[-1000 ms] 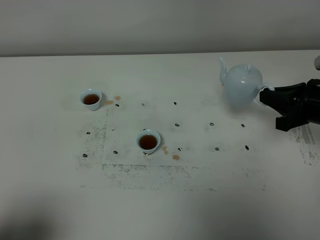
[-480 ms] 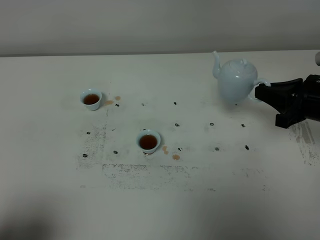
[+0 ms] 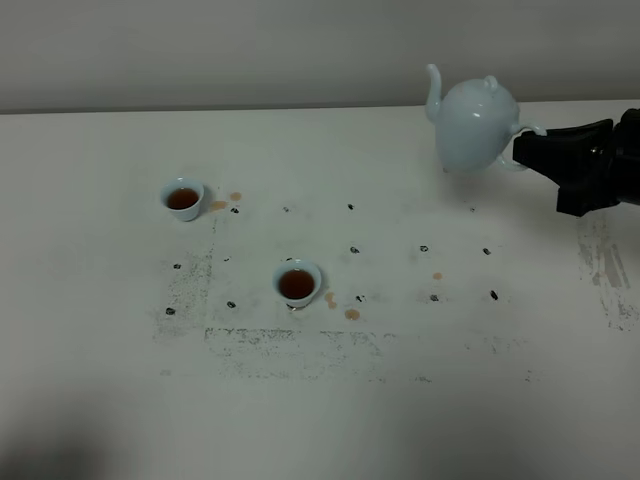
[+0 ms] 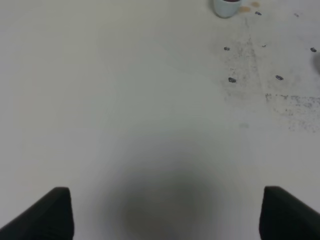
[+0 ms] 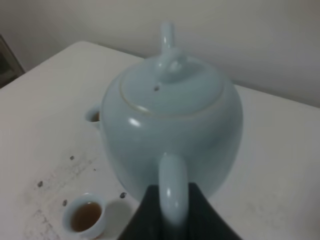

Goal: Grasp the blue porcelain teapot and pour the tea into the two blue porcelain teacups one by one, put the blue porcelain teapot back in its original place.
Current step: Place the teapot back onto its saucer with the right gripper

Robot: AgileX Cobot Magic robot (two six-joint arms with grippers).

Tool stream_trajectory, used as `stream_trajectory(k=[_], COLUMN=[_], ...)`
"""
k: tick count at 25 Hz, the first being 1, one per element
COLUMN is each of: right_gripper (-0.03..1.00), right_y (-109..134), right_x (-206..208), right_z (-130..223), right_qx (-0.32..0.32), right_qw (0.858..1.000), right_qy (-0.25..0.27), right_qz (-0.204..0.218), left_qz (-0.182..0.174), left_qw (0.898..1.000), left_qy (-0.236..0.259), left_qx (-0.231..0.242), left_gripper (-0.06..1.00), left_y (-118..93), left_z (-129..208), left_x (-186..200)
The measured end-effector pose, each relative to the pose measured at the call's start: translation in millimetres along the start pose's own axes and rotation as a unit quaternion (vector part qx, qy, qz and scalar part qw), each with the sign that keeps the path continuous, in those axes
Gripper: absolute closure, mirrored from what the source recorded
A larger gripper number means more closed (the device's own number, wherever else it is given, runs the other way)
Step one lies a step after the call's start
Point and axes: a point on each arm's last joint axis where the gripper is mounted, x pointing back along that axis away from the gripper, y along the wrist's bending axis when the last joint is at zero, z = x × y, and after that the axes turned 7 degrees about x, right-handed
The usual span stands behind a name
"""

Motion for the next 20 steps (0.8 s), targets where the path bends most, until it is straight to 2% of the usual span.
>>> stream_trajectory(k=[9,14,20], right_gripper=[0.93,0.93,0.93], right_y=[5,9,12], right_x=[-6,-1,2], right_z=[-13,-34,-39], right_qx=[-0.001,0.009,0.002], right_qw=[0.999,0.999,0.999], right_qy=[0.033,0.036,0.039], right_qz=[-0.015,-0.005,0.001], left_qz=[0.000,0.000,0.000], left_qw=[1.000,1.000,1.000], left_qy=[0.000,0.000,0.000], left_qx=[0.000,0.000,0.000], left_gripper=[0.22,0.22,0.22], left_y=[0,0,0], left_z=[0,0,0], left_x=[0,0,0])
